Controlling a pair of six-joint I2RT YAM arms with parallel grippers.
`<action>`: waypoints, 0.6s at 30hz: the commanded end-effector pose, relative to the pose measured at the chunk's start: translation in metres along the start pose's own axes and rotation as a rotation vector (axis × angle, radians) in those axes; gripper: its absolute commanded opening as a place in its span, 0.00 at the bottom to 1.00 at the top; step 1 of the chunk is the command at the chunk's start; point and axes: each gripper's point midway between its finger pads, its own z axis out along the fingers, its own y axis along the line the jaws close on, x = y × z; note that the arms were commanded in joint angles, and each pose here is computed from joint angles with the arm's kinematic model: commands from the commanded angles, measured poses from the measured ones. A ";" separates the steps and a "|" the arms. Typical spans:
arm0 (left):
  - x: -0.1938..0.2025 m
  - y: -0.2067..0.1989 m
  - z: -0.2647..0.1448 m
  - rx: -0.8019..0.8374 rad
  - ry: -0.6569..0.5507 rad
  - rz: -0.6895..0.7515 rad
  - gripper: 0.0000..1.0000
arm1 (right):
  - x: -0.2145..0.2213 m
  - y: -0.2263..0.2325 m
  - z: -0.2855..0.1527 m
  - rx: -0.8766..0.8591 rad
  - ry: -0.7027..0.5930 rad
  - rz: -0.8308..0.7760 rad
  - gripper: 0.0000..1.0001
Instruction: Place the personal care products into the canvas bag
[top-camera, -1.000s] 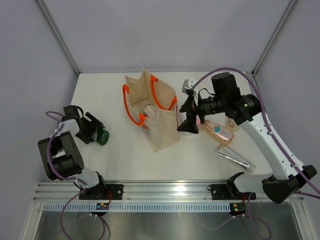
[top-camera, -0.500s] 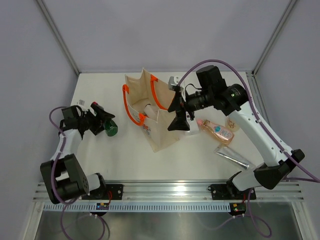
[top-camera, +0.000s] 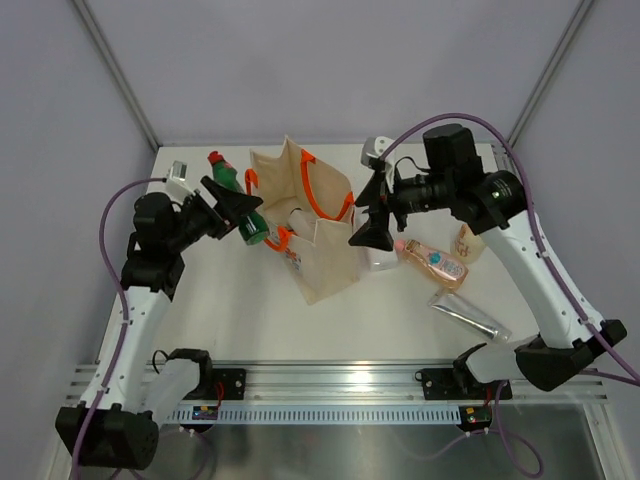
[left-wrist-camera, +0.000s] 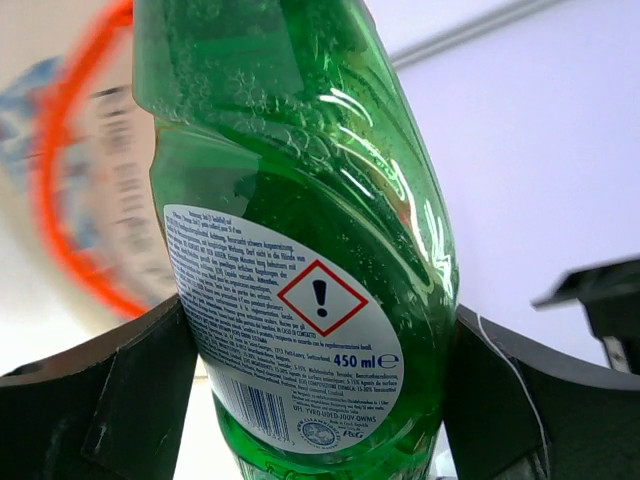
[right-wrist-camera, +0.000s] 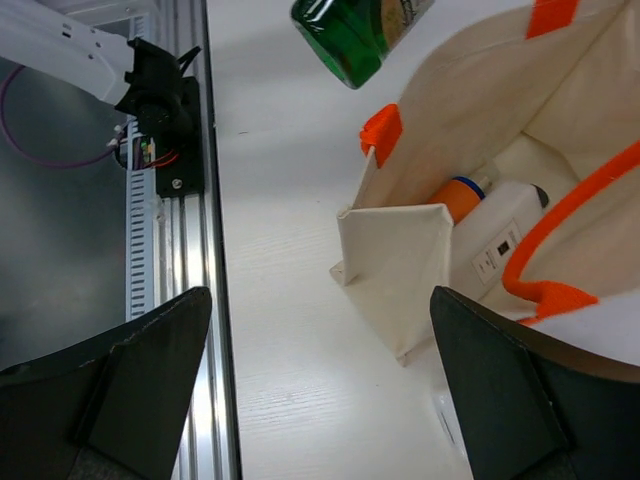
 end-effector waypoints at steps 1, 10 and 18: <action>-0.042 -0.096 0.005 0.184 -0.144 0.093 0.00 | -0.013 -0.015 -0.031 0.104 -0.069 0.004 1.00; -0.050 -0.103 0.093 0.020 -0.103 0.228 0.00 | 0.008 -0.011 -0.055 0.190 -0.073 0.041 0.99; -0.004 -0.056 0.135 -0.178 -0.032 0.342 0.01 | 0.026 -0.008 -0.066 0.229 -0.066 0.061 1.00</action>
